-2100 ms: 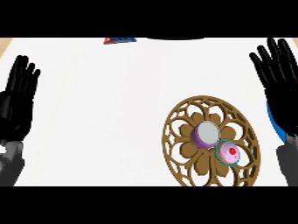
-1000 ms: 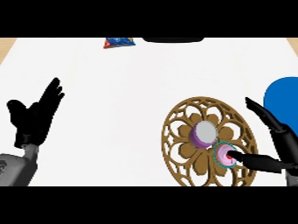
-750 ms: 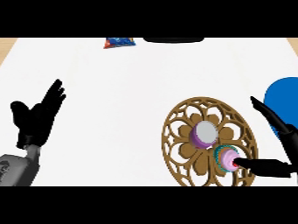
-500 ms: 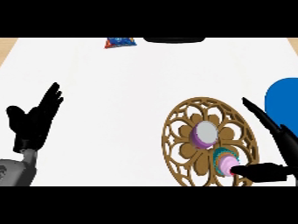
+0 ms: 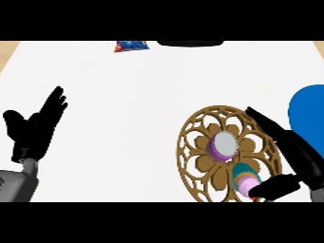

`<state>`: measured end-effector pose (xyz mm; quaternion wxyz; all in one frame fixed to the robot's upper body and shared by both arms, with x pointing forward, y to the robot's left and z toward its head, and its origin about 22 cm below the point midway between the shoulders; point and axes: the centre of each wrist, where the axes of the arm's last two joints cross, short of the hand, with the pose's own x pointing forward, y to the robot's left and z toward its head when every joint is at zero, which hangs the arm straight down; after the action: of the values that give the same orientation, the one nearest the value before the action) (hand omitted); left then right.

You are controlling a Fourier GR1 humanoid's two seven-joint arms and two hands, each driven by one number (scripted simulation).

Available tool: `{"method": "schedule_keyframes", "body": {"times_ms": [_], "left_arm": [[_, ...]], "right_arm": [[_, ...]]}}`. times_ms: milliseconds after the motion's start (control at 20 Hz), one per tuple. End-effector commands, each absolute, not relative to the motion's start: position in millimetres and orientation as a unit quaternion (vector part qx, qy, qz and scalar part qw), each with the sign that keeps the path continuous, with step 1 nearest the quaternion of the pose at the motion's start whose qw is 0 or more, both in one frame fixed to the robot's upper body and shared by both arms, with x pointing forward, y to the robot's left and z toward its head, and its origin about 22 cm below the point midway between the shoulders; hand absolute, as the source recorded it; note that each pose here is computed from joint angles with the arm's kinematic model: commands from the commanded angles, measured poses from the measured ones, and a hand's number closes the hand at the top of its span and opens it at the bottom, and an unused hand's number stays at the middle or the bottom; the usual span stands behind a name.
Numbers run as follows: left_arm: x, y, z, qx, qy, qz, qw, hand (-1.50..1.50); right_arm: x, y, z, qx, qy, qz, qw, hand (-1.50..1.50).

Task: Pick the can from the placemat and place it in the plate

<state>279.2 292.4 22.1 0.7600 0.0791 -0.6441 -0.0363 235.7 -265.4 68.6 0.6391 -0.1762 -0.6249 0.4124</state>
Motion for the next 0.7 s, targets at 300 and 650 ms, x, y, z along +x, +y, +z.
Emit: {"method": "schedule_keyframes", "body": {"times_ms": [300, 650], "left_arm": [[284, 285, 21, 0.082, -0.645, -0.044, 0.759, 0.00], [281, 292, 10, 0.078, -0.642, -0.034, 0.762, 0.00]], "right_arm": [[267, -226, 63, -0.190, -0.553, 0.487, 0.650, -1.50], [271, -224, 71, -0.190, -0.532, 0.497, 0.659, -1.50]]}}
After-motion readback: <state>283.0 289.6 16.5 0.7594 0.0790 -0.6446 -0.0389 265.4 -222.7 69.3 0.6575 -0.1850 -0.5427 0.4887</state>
